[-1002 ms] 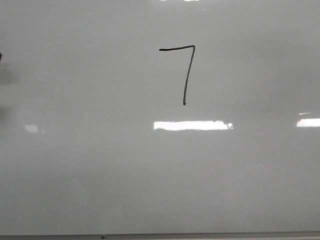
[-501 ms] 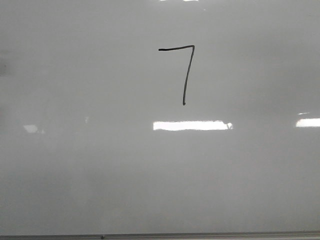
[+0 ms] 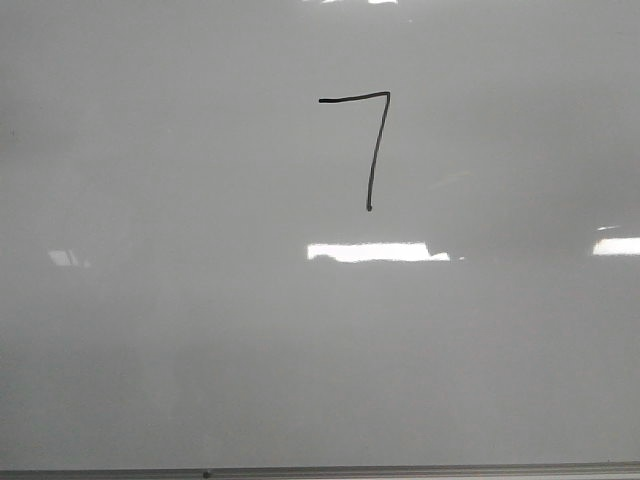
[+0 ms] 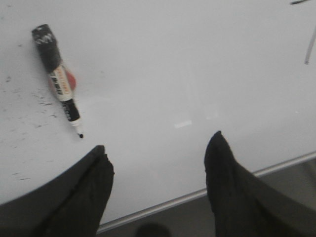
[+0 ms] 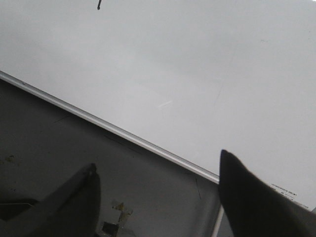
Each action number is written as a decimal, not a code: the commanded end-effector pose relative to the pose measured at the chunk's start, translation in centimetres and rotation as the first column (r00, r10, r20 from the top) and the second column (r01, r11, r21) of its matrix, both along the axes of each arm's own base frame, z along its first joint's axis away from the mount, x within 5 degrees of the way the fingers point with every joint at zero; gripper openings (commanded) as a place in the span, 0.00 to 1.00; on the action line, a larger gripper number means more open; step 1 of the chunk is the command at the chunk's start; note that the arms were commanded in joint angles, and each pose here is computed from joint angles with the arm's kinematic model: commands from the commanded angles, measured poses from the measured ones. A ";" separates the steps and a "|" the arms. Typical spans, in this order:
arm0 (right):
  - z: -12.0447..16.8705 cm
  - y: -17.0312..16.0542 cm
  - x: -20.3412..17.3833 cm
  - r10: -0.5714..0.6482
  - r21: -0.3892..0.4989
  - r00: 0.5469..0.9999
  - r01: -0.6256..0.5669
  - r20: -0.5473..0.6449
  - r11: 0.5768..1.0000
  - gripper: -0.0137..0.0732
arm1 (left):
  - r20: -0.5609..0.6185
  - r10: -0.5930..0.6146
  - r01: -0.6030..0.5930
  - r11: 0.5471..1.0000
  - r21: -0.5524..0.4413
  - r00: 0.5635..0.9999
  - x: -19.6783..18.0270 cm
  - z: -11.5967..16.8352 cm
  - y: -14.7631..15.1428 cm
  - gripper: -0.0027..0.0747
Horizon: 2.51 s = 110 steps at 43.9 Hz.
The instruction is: Write number 7 on whiteboard
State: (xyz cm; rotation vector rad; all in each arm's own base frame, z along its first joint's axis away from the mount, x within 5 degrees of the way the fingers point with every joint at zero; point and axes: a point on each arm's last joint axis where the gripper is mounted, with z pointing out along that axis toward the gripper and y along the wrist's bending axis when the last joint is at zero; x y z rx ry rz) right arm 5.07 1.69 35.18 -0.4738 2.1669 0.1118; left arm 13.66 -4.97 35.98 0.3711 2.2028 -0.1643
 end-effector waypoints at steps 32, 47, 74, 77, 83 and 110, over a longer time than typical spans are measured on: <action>1.2 -0.1 -0.4 -0.005 0.034 0.995 0.001 0.099 0.999 0.08 | 0.119 -0.139 0.138 0.990 0.014 0.983 -3.7 -0.8 0.2 0.01; 1.1 -0.1 -0.5 -0.004 0.030 0.996 0.001 0.087 1.000 0.08 | 0.109 -0.140 0.140 0.990 0.008 0.984 -3.7 -0.8 0.2 0.01; 1.1 -0.1 -0.5 -0.004 0.029 0.996 0.001 0.084 1.000 0.08 | 0.417 0.171 -0.098 0.976 -0.193 0.892 -6.9 -5.3 3.6 0.01; 1.1 -0.1 -0.5 -0.004 0.029 0.996 0.001 0.084 1.000 0.08 | 0.478 0.234 -0.147 0.966 -0.213 0.847 -7.4 -7.3 4.1 0.01; 1.1 -0.1 -0.5 -0.004 0.029 0.996 0.001 0.084 1.000 0.08 | 0.574 0.317 -0.225 0.948 -0.226 0.755 -8.0 -11.0 4.8 0.01; 1.0 -0.1 -0.5 -0.004 0.028 0.997 0.001 0.081 1.000 0.08 | 0.721 0.295 -0.235 0.954 -0.186 0.627 -8.2 -14.4 5.0 0.01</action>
